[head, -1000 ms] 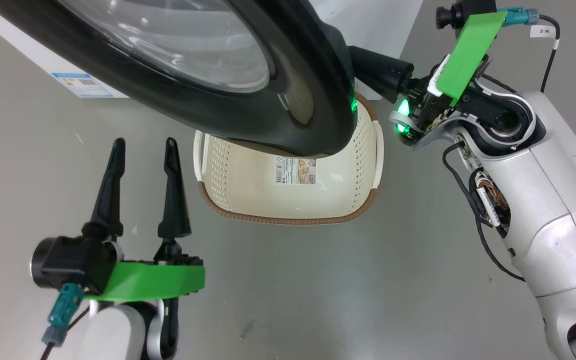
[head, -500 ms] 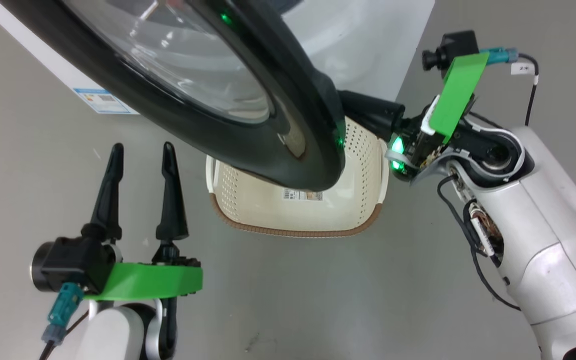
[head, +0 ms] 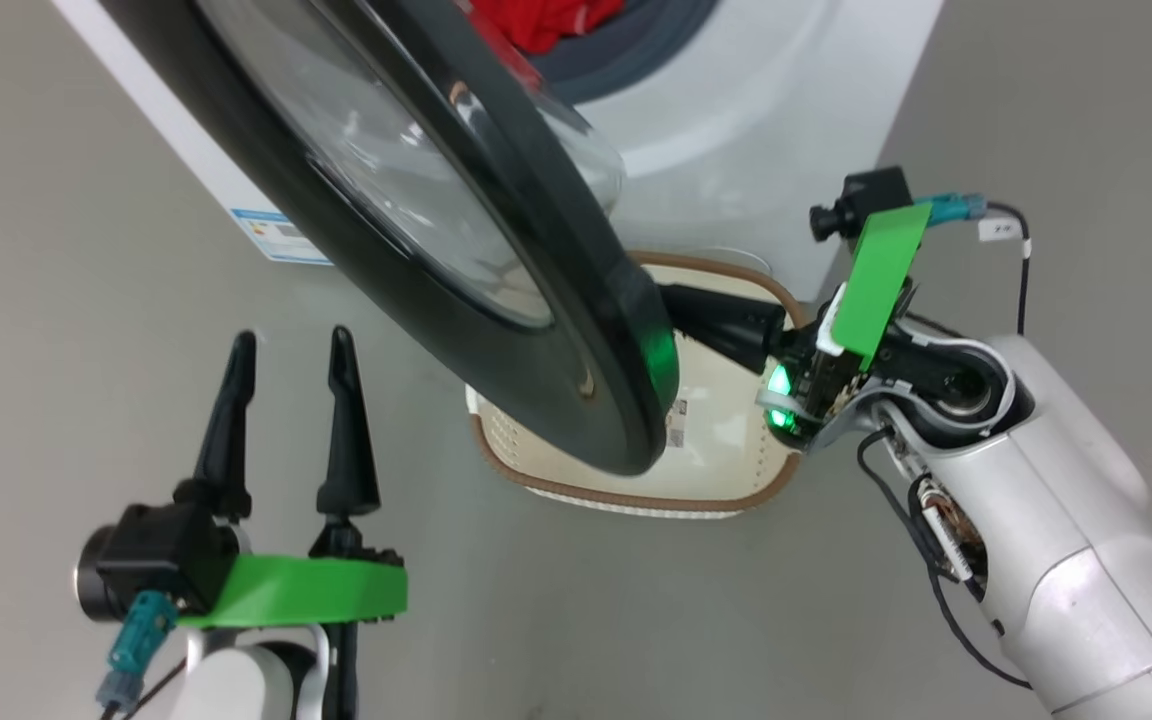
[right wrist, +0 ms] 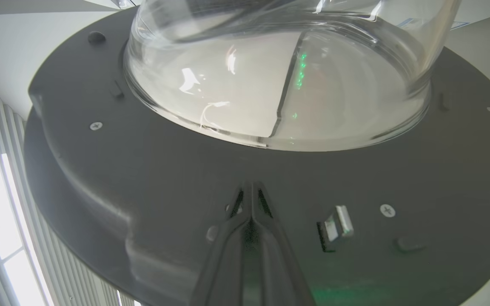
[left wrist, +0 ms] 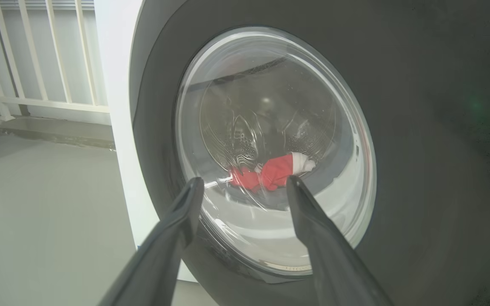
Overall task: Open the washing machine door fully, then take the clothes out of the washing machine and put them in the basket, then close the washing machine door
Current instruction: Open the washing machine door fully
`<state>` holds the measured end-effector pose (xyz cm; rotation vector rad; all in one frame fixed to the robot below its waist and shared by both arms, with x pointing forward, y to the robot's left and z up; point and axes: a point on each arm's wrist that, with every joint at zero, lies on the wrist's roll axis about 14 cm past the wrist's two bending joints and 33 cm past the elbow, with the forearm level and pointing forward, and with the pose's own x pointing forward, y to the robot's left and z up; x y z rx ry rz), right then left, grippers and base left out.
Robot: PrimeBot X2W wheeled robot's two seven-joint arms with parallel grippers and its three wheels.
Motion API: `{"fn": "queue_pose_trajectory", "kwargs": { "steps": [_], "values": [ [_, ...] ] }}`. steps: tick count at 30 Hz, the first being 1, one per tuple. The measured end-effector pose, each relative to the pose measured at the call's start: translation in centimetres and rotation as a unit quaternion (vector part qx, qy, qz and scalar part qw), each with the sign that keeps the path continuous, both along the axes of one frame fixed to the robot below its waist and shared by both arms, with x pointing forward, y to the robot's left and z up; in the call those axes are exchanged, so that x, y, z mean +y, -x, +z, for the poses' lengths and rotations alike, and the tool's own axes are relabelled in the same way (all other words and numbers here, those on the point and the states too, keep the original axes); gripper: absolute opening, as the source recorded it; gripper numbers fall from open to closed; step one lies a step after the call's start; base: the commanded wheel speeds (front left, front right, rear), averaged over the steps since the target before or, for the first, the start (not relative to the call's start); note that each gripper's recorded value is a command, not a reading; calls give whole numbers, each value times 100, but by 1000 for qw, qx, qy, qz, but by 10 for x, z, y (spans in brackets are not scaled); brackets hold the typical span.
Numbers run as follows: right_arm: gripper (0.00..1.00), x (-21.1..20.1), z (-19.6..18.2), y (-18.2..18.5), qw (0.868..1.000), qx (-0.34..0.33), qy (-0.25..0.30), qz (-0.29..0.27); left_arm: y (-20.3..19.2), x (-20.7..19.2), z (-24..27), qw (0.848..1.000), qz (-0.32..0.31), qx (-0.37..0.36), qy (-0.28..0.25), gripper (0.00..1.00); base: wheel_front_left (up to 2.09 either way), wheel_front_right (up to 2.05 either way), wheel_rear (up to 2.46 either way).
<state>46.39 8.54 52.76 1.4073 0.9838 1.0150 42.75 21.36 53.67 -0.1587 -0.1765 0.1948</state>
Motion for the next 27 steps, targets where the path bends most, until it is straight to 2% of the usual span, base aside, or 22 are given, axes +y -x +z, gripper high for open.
{"fn": "queue_pose_trajectory", "kwargs": {
  "steps": [17, 27],
  "values": [
    [0, 49, 9, 53, 996, -1, -5, 93, 48, 31, -2, 999, 52, 14, 3, 100, 0, 0, 0],
    [0, 78, 14, 86, 989, 1, -12, 149, 79, 53, 1, 996, 93, 13, 9, 100, 0, 0, 0]
  ]
}}
